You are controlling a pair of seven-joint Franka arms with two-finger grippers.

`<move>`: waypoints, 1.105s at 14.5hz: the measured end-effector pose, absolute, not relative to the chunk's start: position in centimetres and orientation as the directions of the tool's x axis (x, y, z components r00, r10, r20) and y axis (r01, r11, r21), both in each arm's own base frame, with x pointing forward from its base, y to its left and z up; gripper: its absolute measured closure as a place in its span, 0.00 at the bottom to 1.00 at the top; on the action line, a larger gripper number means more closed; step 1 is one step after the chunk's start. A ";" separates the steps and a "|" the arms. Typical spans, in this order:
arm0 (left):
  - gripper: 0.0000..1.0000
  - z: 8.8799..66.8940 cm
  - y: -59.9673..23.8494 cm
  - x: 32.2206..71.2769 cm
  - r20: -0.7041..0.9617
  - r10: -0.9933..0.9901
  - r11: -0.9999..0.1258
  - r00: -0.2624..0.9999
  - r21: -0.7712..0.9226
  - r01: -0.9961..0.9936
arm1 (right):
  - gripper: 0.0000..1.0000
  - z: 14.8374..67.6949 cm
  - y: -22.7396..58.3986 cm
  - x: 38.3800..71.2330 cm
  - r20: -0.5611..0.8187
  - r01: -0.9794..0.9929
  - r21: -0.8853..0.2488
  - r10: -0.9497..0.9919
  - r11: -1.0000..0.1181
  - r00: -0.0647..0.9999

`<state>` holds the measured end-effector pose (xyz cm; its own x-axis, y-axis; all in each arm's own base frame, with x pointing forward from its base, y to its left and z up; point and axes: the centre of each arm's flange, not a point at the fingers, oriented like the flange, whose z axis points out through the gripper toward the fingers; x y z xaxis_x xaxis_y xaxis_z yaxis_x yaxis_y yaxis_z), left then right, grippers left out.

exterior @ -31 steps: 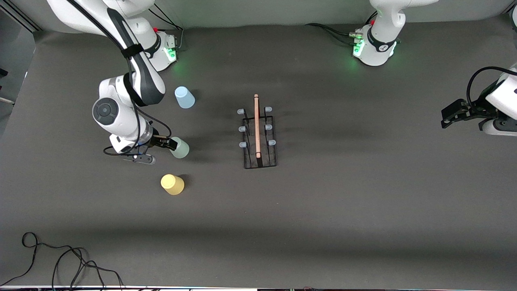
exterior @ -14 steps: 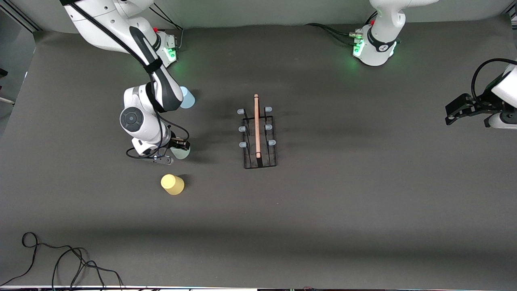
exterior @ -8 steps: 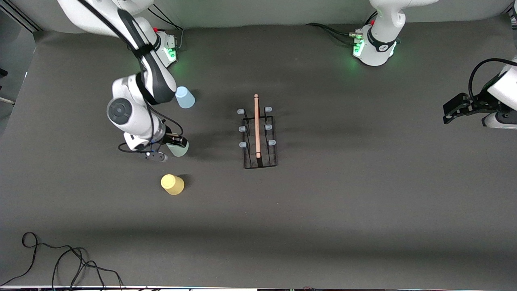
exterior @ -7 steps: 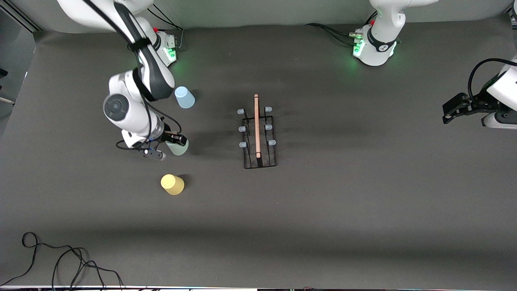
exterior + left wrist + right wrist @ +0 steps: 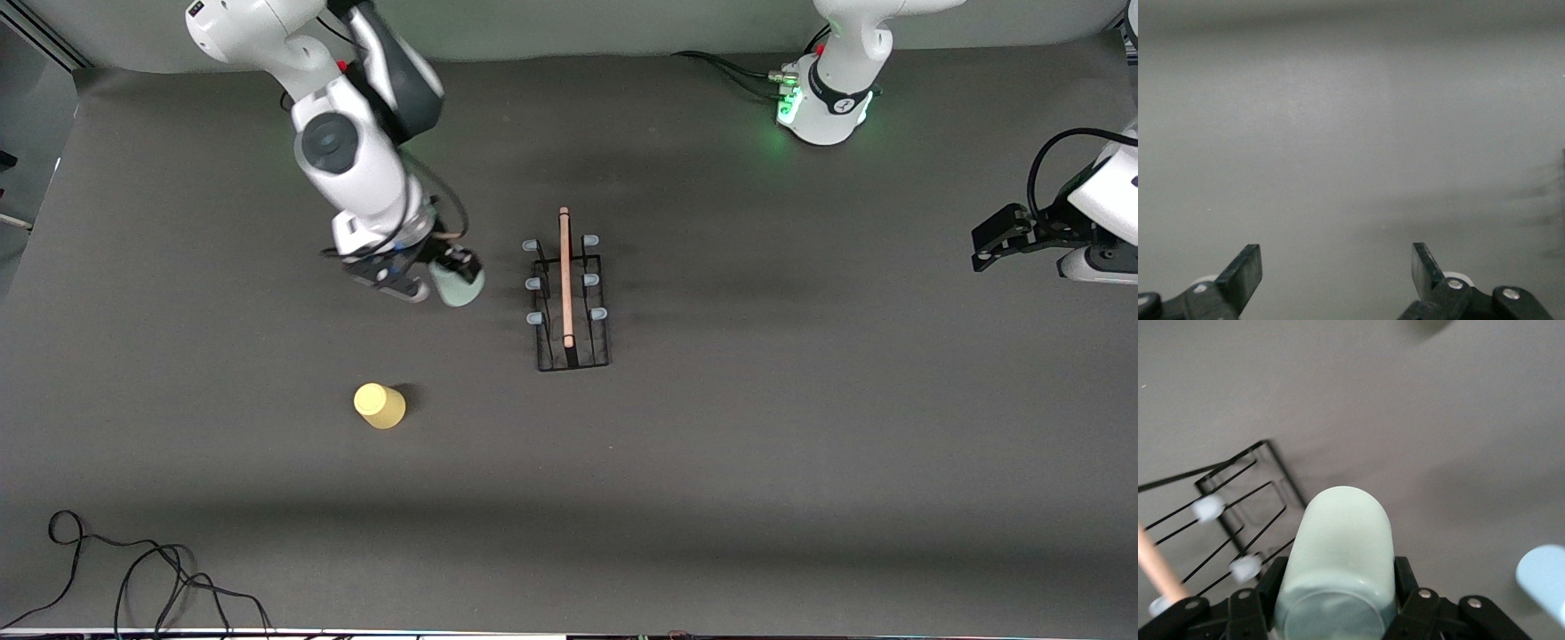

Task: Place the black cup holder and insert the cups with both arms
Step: 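Carry the green cup onto a rack peg with the right gripper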

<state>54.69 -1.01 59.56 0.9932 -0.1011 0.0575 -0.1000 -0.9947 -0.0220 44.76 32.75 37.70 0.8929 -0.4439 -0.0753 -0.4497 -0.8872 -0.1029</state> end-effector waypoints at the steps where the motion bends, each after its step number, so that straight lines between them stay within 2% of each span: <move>1: 0.00 59.6 -1.0 54.7 0.057 -0.101 -0.995 0.993 -0.022 -0.100 | 0.31 38.1 34.1 44.0 -0.076 -0.465 -0.107 -0.459 -0.879 0.885; 5: 0.00 59.5 -1.0 54.7 0.057 -0.101 -0.995 0.993 -0.022 -0.100 | 0.31 38.2 38.1 41.5 -0.084 -0.494 -0.102 -0.487 -0.864 0.869; 8: 0.00 59.5 -1.0 54.7 0.056 -0.100 -0.995 0.993 -0.022 -0.099 | 0.31 36.4 40.1 40.3 -0.083 -0.503 -0.090 -0.497 -0.859 0.864; 16: 0.00 59.2 -1.0 54.7 0.050 -0.100 -0.995 0.994 -0.022 -0.099 | 0.31 31.3 41.9 39.8 -0.068 -0.498 -0.061 -0.494 -0.865 0.867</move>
